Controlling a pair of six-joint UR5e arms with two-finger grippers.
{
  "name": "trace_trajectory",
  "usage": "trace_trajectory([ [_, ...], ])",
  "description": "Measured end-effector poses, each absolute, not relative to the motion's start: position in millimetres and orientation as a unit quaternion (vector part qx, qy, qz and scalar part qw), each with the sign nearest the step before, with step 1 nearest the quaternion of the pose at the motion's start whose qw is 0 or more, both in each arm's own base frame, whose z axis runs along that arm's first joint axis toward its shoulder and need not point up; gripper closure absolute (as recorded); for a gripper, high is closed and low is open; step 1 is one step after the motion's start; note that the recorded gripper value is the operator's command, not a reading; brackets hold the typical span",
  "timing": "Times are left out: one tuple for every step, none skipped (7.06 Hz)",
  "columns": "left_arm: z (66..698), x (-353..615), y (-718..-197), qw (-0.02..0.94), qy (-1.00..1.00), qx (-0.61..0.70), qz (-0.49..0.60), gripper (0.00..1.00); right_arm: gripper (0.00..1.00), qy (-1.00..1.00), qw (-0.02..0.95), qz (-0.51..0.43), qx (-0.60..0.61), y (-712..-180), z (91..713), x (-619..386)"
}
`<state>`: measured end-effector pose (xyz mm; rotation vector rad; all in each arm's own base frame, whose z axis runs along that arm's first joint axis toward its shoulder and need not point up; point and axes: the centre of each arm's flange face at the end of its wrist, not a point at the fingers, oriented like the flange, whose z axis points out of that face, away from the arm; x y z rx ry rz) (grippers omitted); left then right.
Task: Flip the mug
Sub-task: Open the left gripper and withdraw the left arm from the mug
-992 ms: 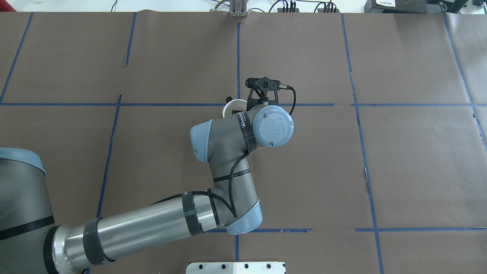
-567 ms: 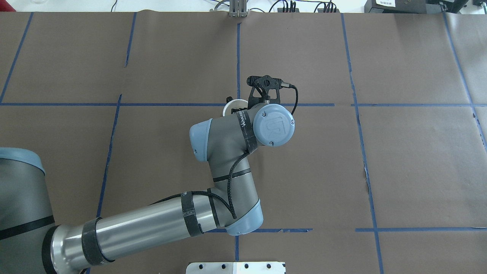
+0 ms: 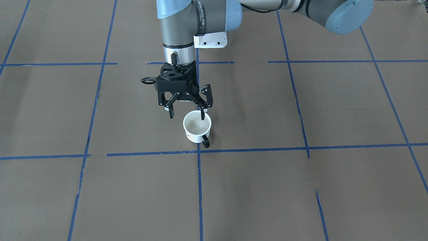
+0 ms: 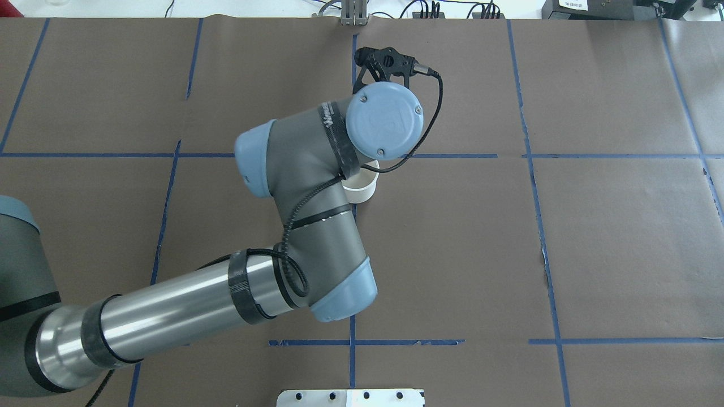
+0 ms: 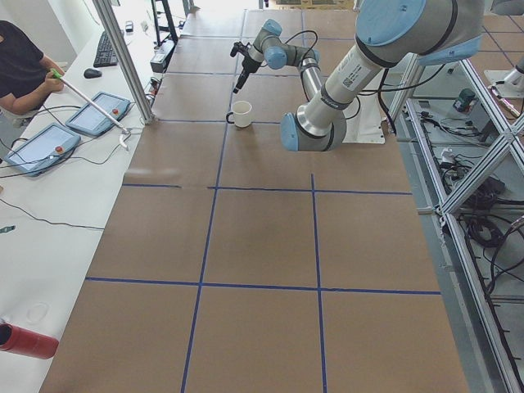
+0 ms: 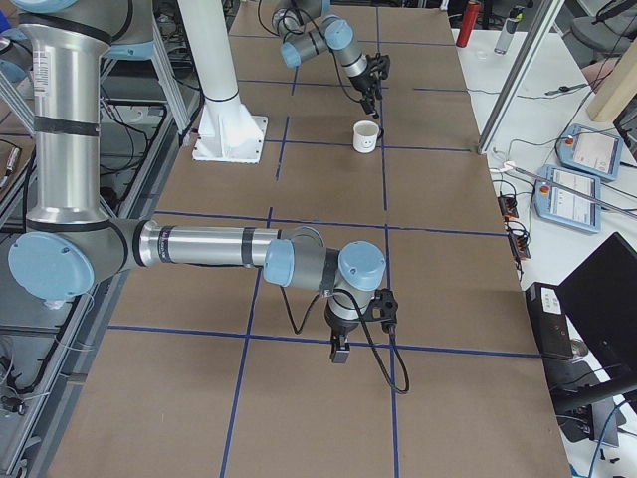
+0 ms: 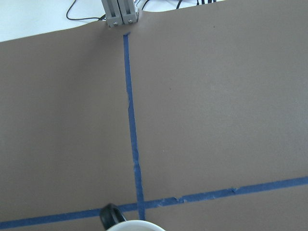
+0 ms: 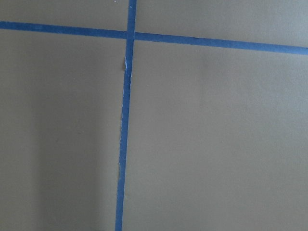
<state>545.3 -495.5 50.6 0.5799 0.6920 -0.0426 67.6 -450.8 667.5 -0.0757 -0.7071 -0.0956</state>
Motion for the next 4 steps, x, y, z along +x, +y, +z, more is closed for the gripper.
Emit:
trace_trajectory([
  [67, 499, -513, 0.9, 0.336, 0.276, -0.01, 0.0, 0.0, -0.346, 0.936, -0.047, -0.037, -451, 668, 68],
  [96, 441, -530, 0.901, 0.338, 0.272, 0.008, 0.0, 0.0, -0.346, 0.936, -0.047, -0.037, -451, 668, 68],
  [131, 382, -547, 0.904, 0.337, 0.263, 0.026, 0.0, 0.0, -0.346, 0.936, -0.047, -0.037, -451, 668, 68],
  [170, 320, -569, 0.909, 0.33, 0.249, 0.05, 0.0, 0.0, -0.346, 0.936, -0.047, -0.037, -451, 668, 68],
])
